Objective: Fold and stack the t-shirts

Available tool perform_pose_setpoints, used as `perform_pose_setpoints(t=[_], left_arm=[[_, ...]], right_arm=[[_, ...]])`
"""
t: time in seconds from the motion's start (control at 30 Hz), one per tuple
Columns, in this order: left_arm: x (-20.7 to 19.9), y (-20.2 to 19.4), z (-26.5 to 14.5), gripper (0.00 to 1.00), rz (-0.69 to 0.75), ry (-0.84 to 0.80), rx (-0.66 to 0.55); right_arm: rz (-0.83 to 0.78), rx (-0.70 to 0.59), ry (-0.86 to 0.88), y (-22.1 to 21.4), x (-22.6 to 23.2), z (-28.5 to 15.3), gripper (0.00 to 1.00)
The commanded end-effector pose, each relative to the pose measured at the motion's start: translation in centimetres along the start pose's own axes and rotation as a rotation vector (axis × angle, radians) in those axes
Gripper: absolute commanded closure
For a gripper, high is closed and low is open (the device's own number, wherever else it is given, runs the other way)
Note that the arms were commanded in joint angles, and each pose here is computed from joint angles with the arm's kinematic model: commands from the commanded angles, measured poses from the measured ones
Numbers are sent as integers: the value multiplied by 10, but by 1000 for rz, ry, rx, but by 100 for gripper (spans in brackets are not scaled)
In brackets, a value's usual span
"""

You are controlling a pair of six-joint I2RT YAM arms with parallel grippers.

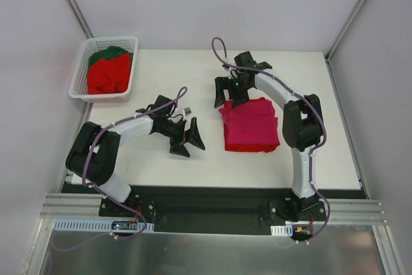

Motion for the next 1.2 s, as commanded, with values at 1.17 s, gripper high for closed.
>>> perform_pose_setpoints(t=[1.17], left_arm=[[-8, 8, 2, 1, 45, -14, 10]], right_arm=[[195, -10, -232, -33, -100, -51, 4]])
Point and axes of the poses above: each gripper's point midway between its finger pads, its own z axis out along the fingers, its own x axis along the line the jaws close on, y = z × x, the point moved 2 cm from there along -z, back along the fingers, and after that the axes turned 8 degrees about z, right-handed, at the moved point
